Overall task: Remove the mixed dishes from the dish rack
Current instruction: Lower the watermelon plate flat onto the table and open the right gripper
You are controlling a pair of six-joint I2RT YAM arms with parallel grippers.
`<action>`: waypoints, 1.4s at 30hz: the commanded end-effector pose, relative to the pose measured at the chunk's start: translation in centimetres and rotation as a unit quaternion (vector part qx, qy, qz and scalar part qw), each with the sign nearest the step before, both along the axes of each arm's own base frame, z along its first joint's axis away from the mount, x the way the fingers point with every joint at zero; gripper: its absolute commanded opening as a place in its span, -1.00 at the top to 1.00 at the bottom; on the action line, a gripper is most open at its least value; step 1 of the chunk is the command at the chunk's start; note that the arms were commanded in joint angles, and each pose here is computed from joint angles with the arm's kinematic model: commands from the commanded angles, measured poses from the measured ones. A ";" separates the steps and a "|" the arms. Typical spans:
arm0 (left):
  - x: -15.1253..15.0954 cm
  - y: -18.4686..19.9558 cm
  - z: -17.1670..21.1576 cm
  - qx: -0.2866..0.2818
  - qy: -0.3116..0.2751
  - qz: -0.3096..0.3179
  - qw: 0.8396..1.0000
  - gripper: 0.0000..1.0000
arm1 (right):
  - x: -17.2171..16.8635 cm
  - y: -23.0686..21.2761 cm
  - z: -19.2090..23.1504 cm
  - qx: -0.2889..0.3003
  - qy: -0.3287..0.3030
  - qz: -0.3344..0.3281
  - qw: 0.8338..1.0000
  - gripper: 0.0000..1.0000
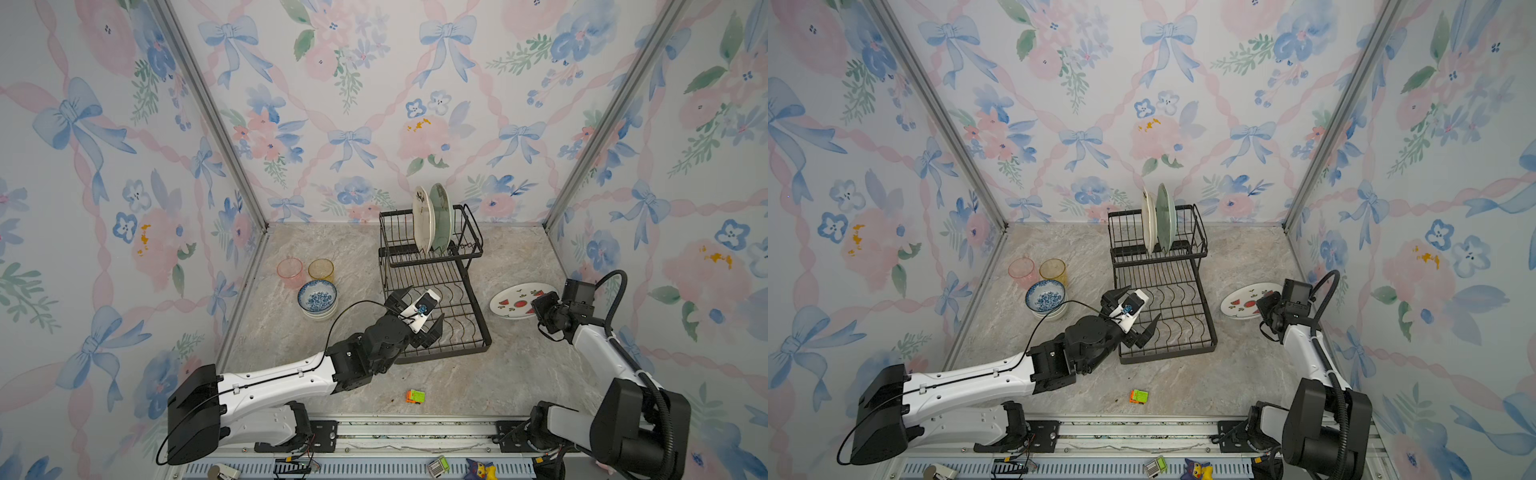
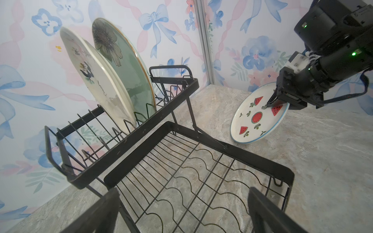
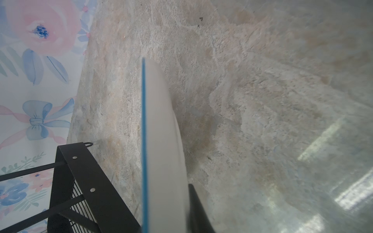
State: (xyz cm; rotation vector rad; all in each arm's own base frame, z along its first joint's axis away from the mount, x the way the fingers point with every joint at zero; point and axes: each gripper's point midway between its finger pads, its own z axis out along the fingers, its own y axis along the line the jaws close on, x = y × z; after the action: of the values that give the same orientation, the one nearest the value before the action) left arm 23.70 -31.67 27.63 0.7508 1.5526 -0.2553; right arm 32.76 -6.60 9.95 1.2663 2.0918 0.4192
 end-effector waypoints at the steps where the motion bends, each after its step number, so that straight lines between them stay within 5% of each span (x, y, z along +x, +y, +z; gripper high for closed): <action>1: 0.4 0.4 -0.2 -0.012 0.003 0.010 1.000 -0.96 | -0.6 0.0 -2.0 0.000 0.018 -0.013 1.000 0.27; 17: 0.7 0.0 0.4 -0.041 0.021 0.008 0.999 -0.96 | -1.4 0.8 -3.4 0.013 0.052 -0.005 0.999 -0.69; 30: 1.1 -1.0 4.3 -0.126 0.070 0.012 0.989 -0.96 | -0.8 5.6 4.8 -0.037 -0.027 0.103 0.994 -0.87; 38: 4.6 -0.3 7.9 -0.180 0.112 0.032 0.977 -0.96 | -1.6 7.7 10.1 -0.077 -0.107 0.161 0.978 -0.87; 42: 6.6 -0.7 9.1 -0.193 0.133 0.017 0.972 -0.73 | -2.5 8.0 10.4 -0.081 -0.109 0.172 0.976 -0.87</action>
State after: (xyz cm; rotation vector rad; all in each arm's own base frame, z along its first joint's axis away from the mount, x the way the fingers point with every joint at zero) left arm 29.93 -31.56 37.03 0.3680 1.6470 -0.5634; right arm 31.07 0.96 20.24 0.7755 2.0702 0.5151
